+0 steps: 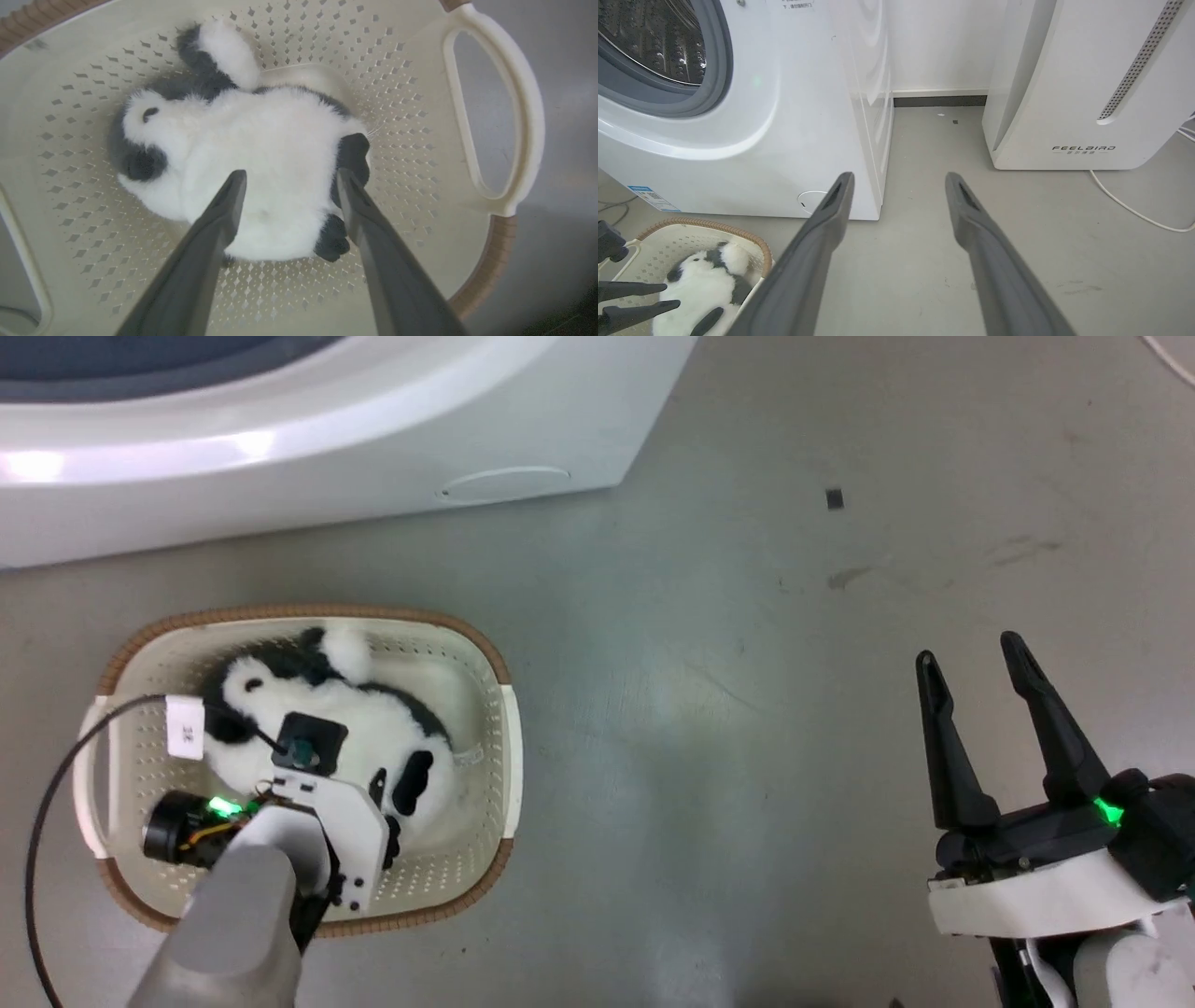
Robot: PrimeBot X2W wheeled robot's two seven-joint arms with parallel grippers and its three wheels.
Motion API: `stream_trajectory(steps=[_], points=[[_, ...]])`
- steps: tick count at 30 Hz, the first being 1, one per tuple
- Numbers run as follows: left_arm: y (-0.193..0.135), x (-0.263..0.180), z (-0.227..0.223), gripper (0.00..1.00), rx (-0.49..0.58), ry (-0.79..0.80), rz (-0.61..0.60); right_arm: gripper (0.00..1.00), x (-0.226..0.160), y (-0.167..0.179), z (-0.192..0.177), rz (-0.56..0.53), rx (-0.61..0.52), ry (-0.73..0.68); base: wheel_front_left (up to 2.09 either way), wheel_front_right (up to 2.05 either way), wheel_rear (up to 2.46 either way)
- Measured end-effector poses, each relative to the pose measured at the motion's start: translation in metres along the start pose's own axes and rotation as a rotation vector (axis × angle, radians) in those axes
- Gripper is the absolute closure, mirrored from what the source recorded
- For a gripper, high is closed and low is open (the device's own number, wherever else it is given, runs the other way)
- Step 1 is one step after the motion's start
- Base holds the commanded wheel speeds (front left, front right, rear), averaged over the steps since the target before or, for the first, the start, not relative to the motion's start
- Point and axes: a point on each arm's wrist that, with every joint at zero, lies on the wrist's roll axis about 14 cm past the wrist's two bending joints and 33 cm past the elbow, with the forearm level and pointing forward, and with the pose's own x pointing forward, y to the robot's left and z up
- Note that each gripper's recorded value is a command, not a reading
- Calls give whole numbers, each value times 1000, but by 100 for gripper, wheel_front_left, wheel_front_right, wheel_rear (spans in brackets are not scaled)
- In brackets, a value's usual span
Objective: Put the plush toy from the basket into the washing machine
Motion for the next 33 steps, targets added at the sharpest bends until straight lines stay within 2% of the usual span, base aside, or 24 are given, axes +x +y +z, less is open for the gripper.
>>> stream_trajectory(steps=[10, 25, 26, 27, 28, 33], points=[[11, 44, -36, 0, 84, 166, -35, 0, 11, -5, -33, -12, -3, 66, 0, 0, 0], [5, 108, -62, 0, 133, 280, -115, 0, 18, -10, -79, -32, 13, 158, 0, 0, 0], [5, 111, -63, 36, 135, 286, -117, 0, 19, -11, -81, -33, 11, 158, 0, 0, 0], [4, 113, -66, 36, 129, 297, -119, 0, 19, -12, -82, -34, 10, 158, 0, 0, 0], [1, 115, -69, 100, 121, 309, -125, 0, 19, -13, -83, -36, 8, 160, 0, 0, 0], [2, 117, -74, 100, 88, 331, -128, 0, 19, -16, -82, -45, 6, 156, 0, 0, 0]])
